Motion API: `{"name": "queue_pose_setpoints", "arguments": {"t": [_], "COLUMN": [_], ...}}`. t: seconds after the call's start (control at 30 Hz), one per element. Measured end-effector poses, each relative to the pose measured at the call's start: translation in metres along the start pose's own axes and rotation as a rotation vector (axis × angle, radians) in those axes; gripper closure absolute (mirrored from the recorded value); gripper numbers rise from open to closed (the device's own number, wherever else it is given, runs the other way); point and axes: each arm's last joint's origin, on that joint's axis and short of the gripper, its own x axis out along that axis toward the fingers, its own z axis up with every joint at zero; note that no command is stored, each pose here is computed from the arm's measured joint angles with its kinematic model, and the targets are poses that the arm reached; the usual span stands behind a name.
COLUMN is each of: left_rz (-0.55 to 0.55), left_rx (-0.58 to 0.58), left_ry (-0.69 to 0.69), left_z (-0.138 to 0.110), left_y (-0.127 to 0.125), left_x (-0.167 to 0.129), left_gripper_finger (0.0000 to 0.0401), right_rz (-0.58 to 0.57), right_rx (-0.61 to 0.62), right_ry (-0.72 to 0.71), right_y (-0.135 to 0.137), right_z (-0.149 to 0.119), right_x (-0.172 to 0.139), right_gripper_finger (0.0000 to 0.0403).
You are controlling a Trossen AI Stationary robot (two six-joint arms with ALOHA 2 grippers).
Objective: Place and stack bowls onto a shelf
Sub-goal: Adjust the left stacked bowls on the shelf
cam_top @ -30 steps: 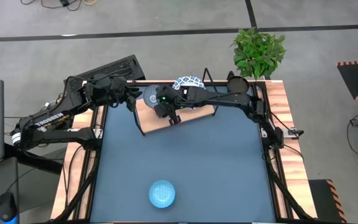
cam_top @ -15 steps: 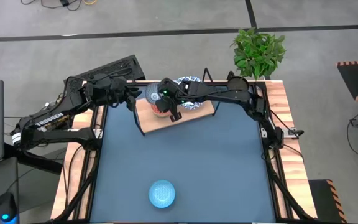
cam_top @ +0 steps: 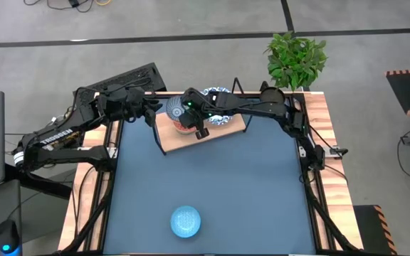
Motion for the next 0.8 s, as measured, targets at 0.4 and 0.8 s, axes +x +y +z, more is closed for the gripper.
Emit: {"name": "queue_pose_setpoints", "arguments": {"t": [0.4,0.8], "left_rz": [0.0,0.016], "left_rx": [-0.009,-0.009], "left_ry": [0.001,0.052], "left_z": [-0.0001,-0.005], "left_y": [0.0,0.0016], "left_x": [0.0,-0.0001], "left_gripper_finger": [0.0295,0.0295], "right_rz": [0.025,0.039], "right_rx": [-0.013,-0.037], "right_ry": [0.007,0.016], "right_y": [0.0018,0.0017], "right_z": [-0.0013,-0.0039], "right_x": [0.0003,0.0008], "right_gripper_finger": [0.0373,0.0373]}}
